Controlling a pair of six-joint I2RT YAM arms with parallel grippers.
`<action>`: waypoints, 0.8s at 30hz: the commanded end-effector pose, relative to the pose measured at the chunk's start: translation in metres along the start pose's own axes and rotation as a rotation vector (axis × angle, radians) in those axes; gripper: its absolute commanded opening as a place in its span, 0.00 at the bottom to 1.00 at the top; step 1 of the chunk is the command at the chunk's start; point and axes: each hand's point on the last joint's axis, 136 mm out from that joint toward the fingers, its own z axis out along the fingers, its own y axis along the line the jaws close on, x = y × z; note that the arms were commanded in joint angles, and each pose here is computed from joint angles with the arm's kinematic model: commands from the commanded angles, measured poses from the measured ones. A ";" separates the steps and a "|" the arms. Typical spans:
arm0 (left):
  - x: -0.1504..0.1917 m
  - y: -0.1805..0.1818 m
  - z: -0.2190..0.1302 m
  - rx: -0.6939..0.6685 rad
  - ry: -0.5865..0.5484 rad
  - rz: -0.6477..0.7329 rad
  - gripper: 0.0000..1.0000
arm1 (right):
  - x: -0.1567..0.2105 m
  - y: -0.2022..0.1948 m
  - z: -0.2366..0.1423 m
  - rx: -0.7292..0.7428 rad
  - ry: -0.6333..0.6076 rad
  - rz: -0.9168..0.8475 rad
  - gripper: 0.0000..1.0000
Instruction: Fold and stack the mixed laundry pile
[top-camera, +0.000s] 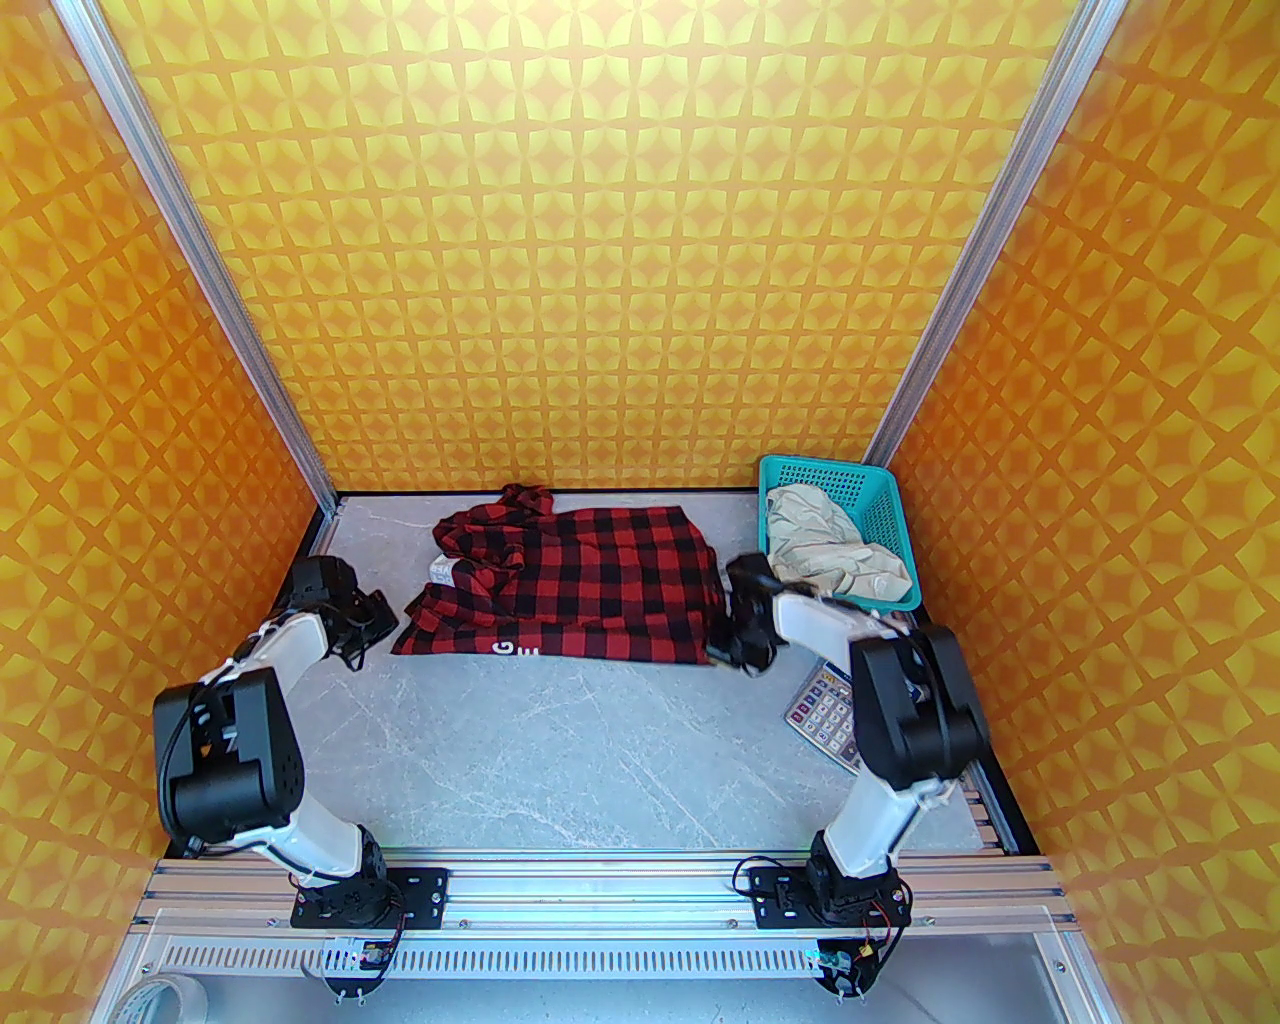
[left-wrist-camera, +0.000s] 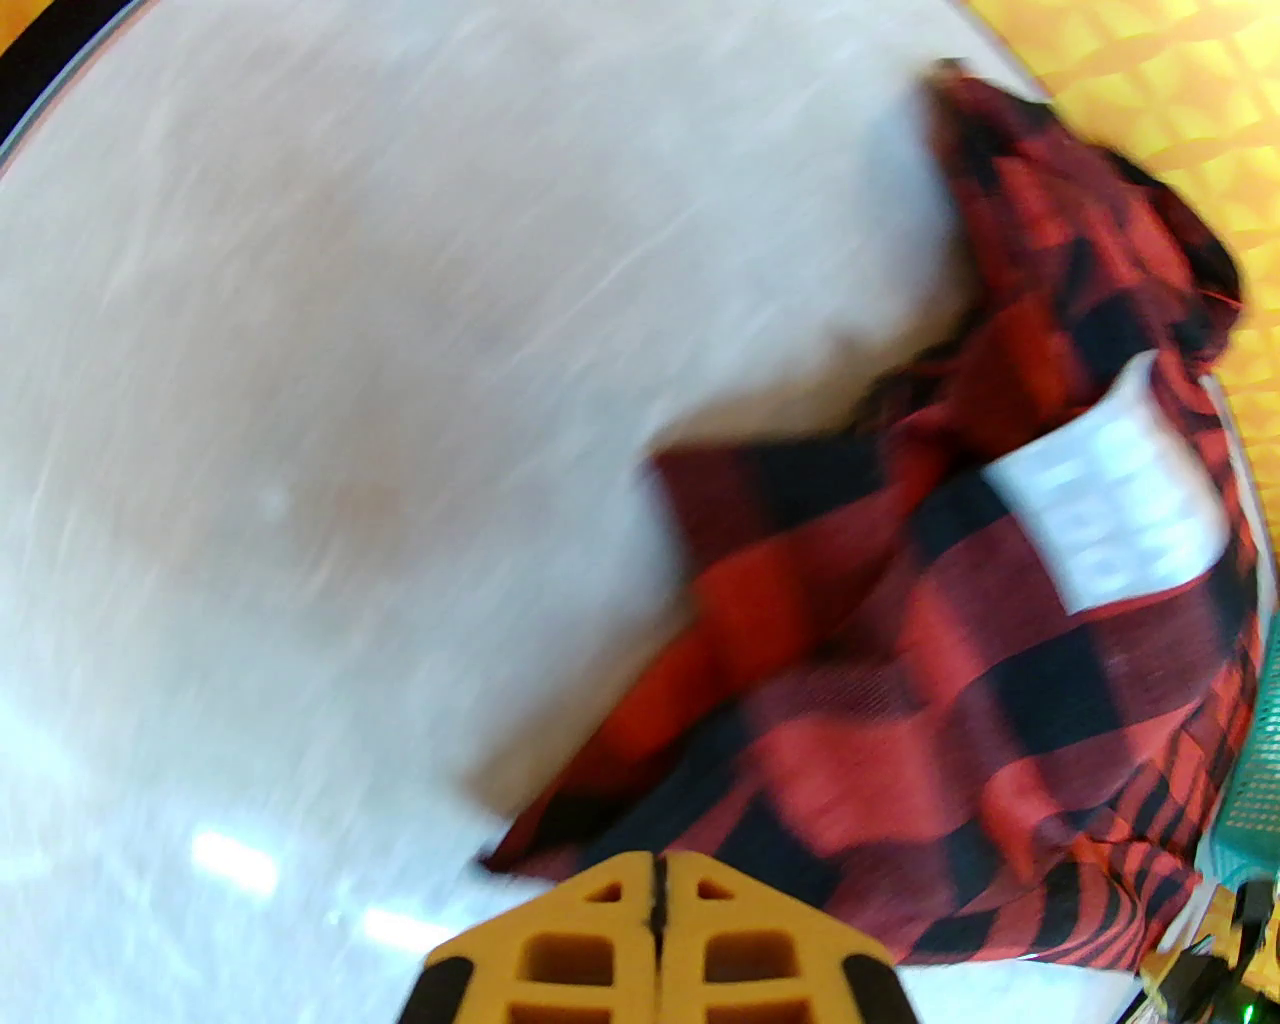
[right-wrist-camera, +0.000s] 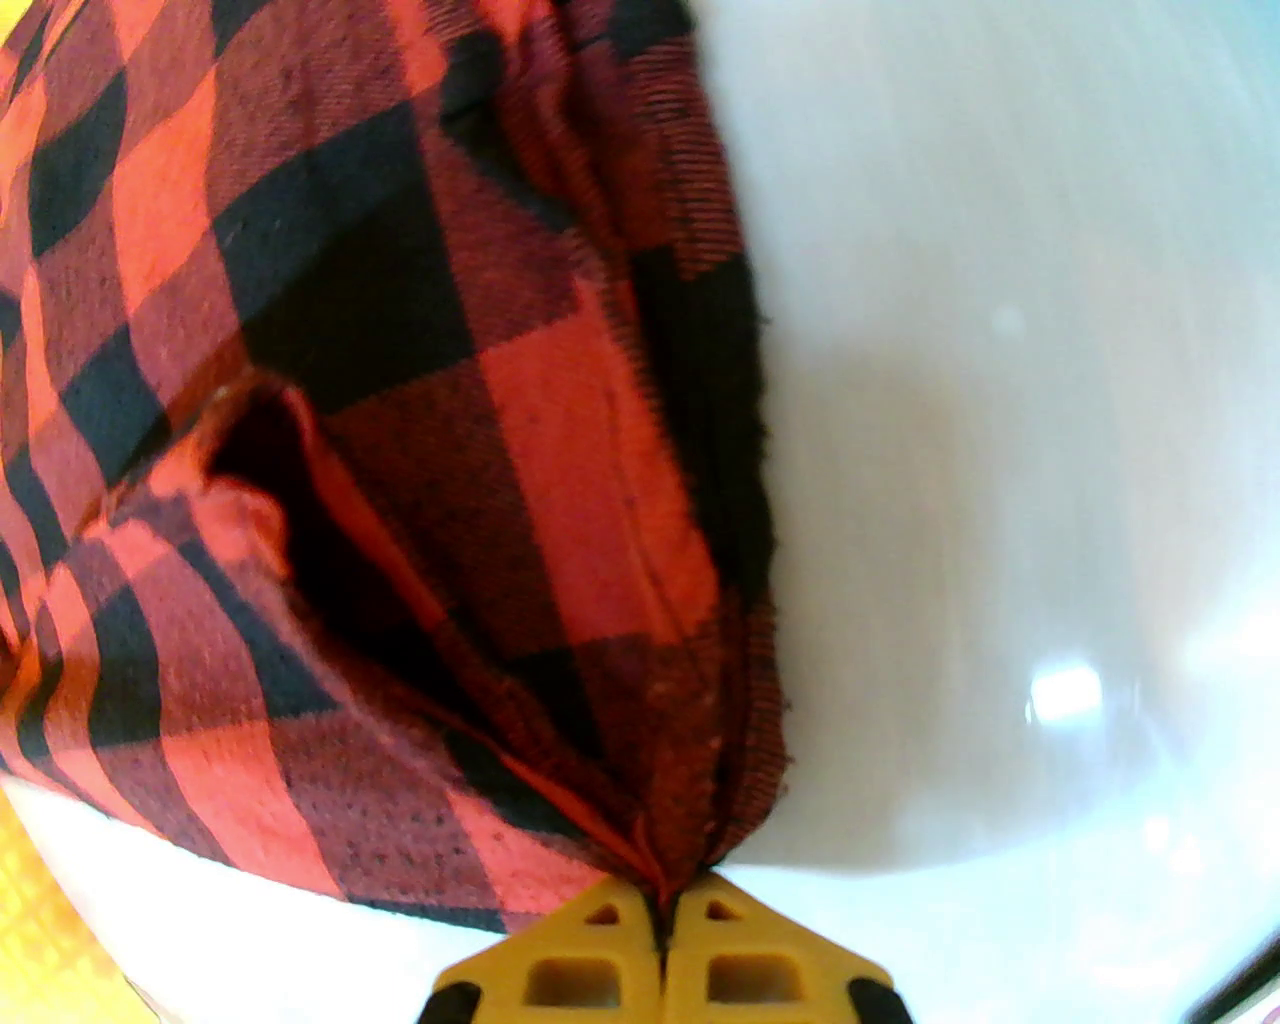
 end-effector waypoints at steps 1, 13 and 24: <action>0.021 0.013 -0.011 -0.057 0.050 -0.008 0.00 | 0.036 -0.016 -0.002 0.010 0.038 0.034 0.00; -0.006 -0.142 0.003 0.186 0.100 0.549 0.67 | 0.030 -0.023 -0.042 0.080 -0.032 -0.030 0.48; -0.009 -0.179 0.068 0.210 0.255 0.784 0.84 | -0.002 0.001 -0.065 0.072 -0.088 -0.066 0.55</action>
